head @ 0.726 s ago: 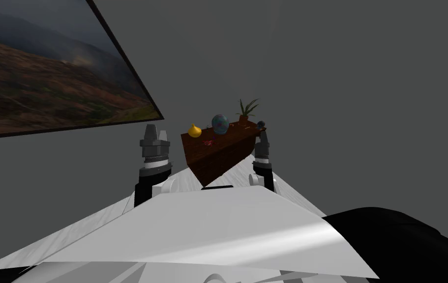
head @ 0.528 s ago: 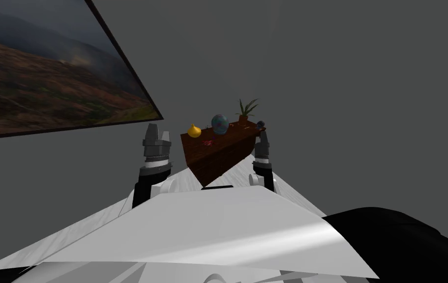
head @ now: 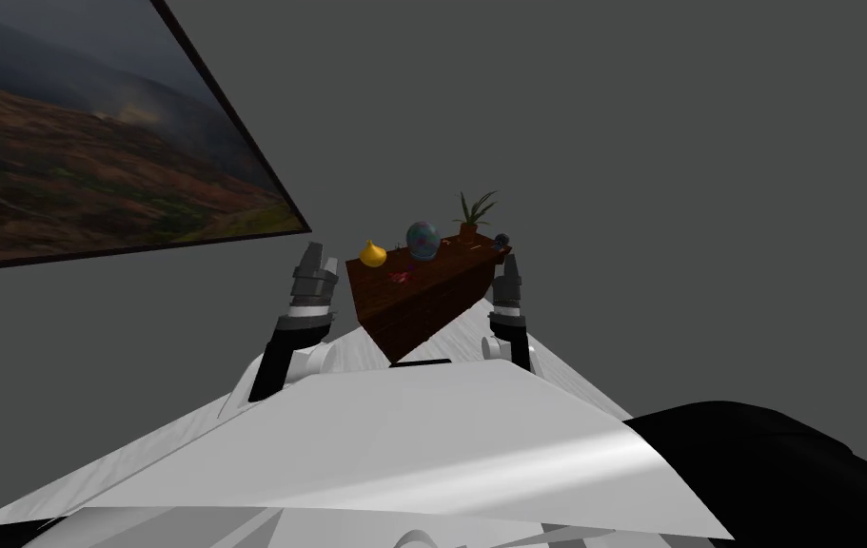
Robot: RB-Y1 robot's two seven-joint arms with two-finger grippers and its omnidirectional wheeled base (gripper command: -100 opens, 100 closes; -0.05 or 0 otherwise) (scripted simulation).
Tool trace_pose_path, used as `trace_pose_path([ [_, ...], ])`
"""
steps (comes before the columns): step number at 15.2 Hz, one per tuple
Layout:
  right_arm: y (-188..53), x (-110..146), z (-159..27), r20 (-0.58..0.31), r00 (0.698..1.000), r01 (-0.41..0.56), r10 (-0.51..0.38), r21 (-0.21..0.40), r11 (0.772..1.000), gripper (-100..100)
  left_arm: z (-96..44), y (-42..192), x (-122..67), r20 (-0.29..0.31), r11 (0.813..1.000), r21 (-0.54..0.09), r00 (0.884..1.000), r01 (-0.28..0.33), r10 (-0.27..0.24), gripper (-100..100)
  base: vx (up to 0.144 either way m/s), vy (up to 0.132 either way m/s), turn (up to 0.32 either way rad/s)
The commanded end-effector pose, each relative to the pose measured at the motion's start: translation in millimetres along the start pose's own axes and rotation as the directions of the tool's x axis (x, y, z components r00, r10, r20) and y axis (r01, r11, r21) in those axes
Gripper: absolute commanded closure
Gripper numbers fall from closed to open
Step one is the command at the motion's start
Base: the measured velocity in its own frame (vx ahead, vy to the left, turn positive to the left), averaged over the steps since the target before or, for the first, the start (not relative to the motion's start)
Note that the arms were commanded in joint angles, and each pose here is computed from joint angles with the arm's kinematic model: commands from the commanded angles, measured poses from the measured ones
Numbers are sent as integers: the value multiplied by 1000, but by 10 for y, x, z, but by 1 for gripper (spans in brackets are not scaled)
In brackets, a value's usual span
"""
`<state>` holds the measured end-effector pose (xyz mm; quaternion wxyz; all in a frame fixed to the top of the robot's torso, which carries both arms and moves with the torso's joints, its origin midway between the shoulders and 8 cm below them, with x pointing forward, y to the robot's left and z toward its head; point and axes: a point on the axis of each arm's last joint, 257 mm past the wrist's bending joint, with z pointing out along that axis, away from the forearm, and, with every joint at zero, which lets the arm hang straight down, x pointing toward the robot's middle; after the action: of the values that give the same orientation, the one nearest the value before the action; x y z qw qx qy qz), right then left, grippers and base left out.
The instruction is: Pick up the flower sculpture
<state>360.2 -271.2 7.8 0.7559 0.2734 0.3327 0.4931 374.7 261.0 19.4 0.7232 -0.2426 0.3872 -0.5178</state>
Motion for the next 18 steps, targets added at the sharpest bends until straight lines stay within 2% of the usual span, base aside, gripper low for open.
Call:
trace_pose_path([
  [1, 0, 0, 0, 0, 1000, 0, 0, 0, 1000, 0, 21, 112, 27, -16, 999, -34, 1000, 5, -5, -100, 8, -15, -29],
  [5, 0, 0, 0, 0, 1000, 0, 0, 0, 1000, 0, 67, 377, 56, -47, 994, -112, 999, 16, -22, -100, 7, -17, -46],
  [9, 0, 0, 0, 0, 1000, 0, 0, 0, 1000, 0, 87, 523, 64, -60, 987, -157, 998, 23, -32, -100, 6, -13, -25],
  [10, 0, 0, 0, 0, 1000, 0, 0, 0, 1000, 0, 111, 639, 63, -68, 981, -189, 997, 30, -44, -100, 6, -16, -45],
  [12, 0, 0, 0, 0, 1000, 0, 0, 0, 1000, 0, 104, 676, 68, -69, 979, -204, 997, 29, -44, -100, 7, -16, -34],
  [13, 0, 0, 0, 0, 1000, 0, 0, 0, 1000, 0, 129, 787, 62, -75, 971, -234, 996, 38, -57, -100, 8, -17, -44],
  [15, 0, 0, 0, 0, 1000, 0, 0, 0, 1000, 0, 117, 835, 67, -76, 967, -253, 995, 36, -57, -100, 8, -15, -37],
  [17, 0, 0, 0, 0, 1000, 0, 0, 0, 1000, 0, 125, 997, 63, -80, 952, -304, 994, 43, -71, -100, 9, -17, -50],
  [18, 0, 0, 0, 0, 1000, 0, 0, 0, 1000, 0, 125, 998, 63, -80, 952, -304, 994, 43, -71, -100, 7, -13, -16],
])
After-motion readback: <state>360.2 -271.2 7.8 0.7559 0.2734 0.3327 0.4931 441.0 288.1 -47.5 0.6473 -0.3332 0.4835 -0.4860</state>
